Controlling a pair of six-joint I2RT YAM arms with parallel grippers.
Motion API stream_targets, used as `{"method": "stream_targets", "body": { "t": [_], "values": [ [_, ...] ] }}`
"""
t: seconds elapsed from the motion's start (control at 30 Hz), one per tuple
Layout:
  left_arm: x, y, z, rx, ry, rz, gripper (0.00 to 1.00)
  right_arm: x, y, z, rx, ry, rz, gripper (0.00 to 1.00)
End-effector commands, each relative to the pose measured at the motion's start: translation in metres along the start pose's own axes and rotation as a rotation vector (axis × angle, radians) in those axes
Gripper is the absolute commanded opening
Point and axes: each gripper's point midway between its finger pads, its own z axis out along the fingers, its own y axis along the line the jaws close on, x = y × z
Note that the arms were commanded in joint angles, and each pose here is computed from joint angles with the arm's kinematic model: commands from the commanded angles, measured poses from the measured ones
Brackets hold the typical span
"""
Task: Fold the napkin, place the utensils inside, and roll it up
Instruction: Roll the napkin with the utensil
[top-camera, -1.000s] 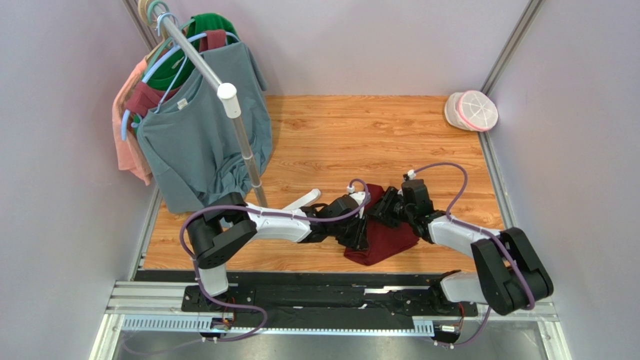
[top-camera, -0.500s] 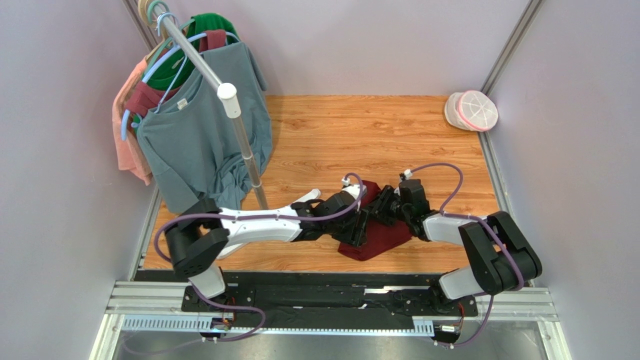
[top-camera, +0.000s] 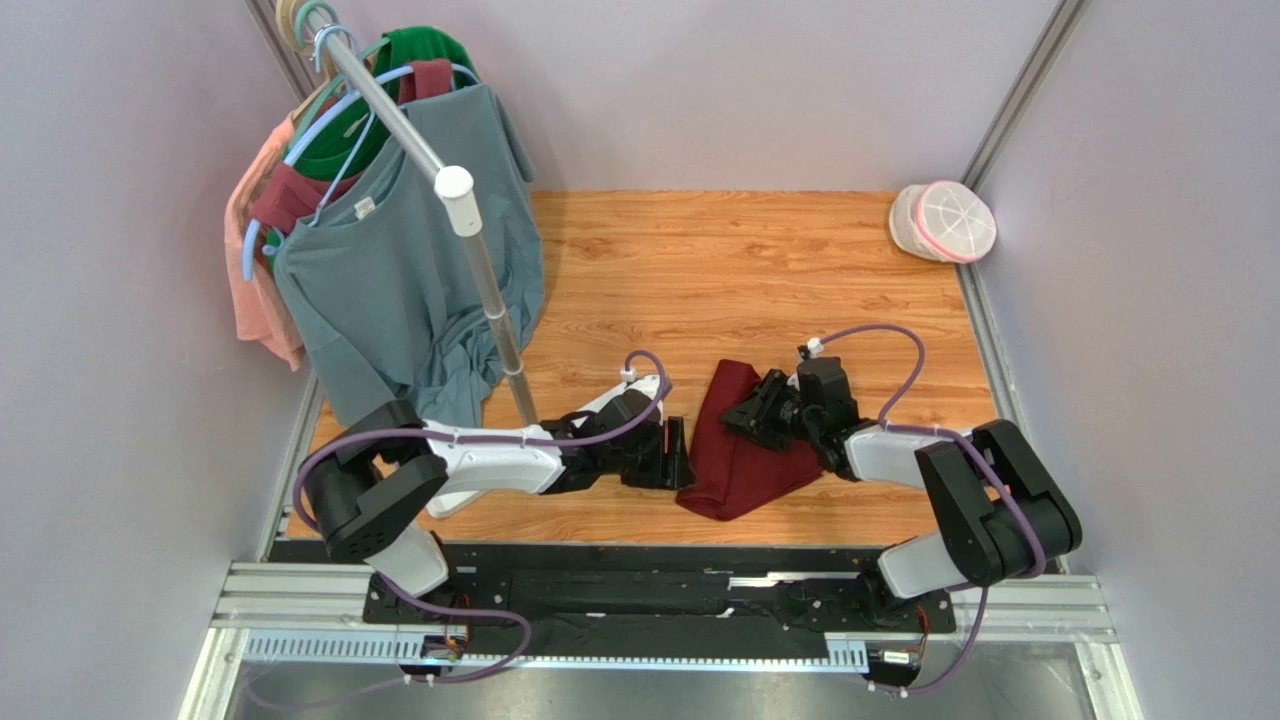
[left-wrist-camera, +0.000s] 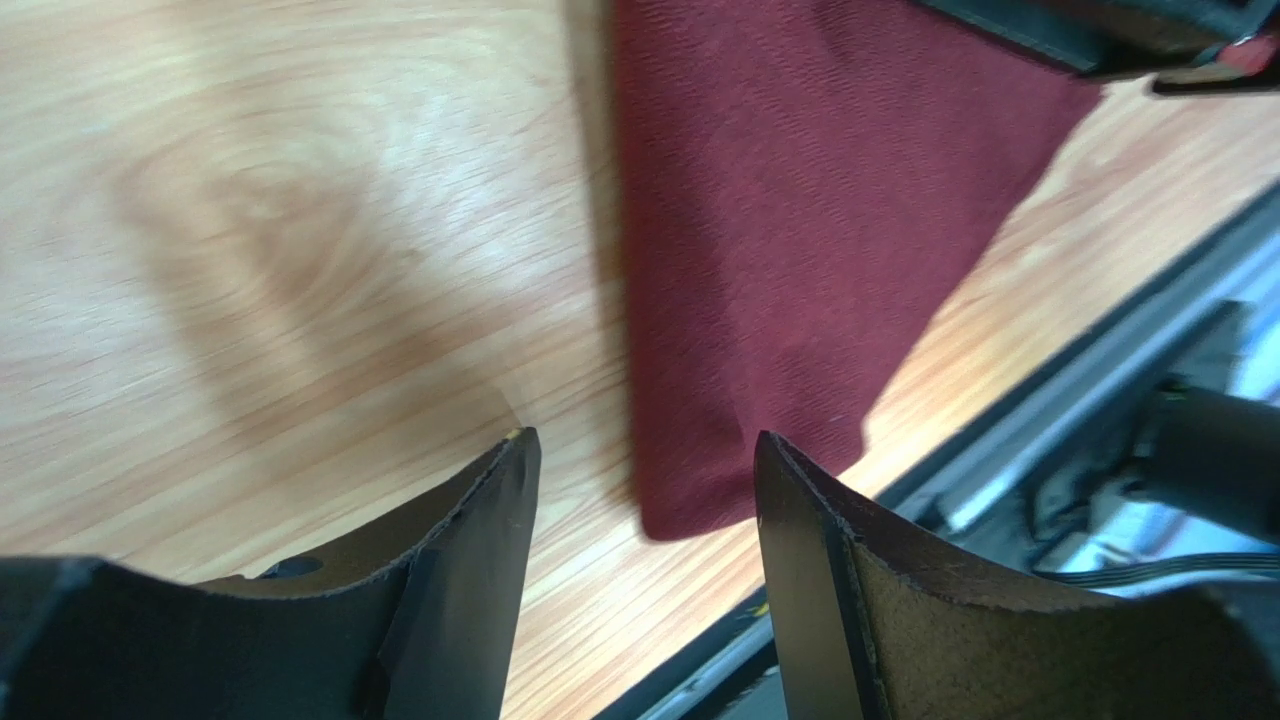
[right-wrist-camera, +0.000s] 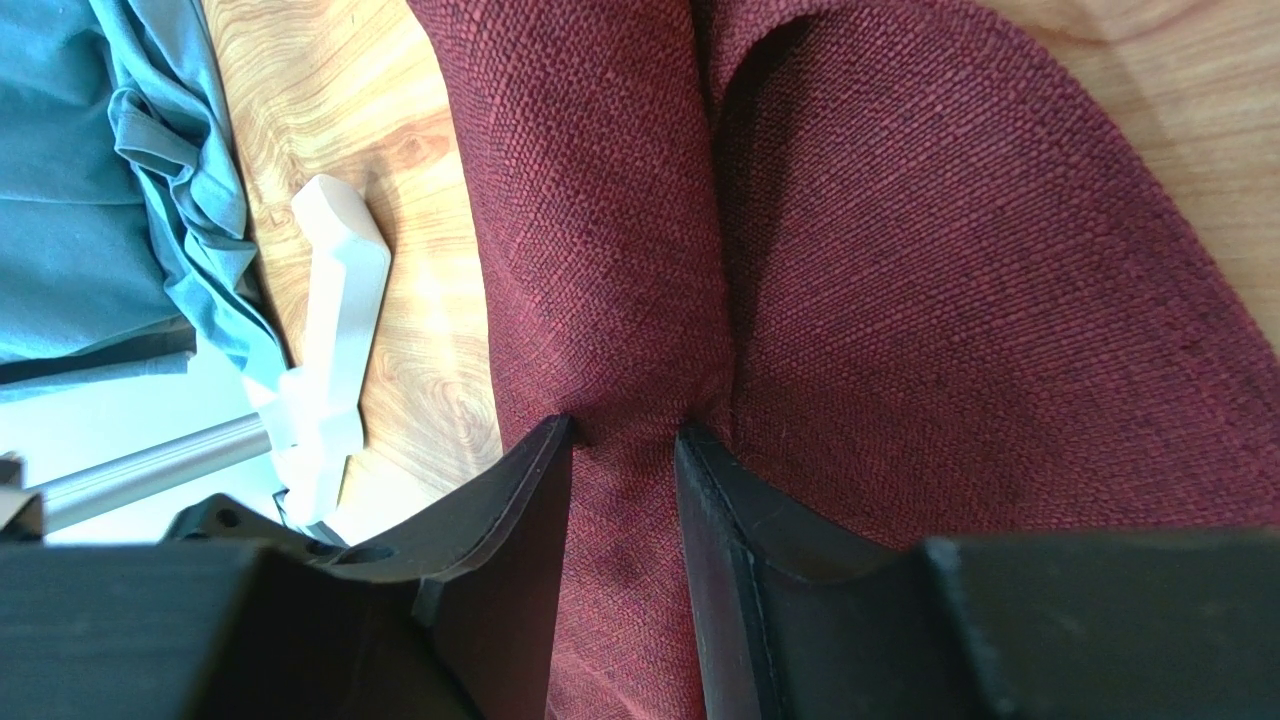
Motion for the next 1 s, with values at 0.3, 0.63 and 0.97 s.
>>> {"method": "stream_targets", "body": {
  "t": [0.3, 0.63, 0.97],
  "values": [
    [0.026, -0.007, 0.026, 0.126, 0.062, -0.31, 0.59, 0.004, -0.022, -0.001, 0.097, 0.0, -0.019, 0.39],
    [0.043, 0.006, 0.039, 0.073, 0.115, -0.376, 0.38, 0.004, -0.022, -0.002, 0.095, -0.003, -0.013, 0.39],
    [0.039, 0.0, 0.047, 0.071, 0.116, -0.343, 0.2, -0.012, 0.013, -0.019, 0.031, -0.056, -0.135, 0.46]
  ]
}}
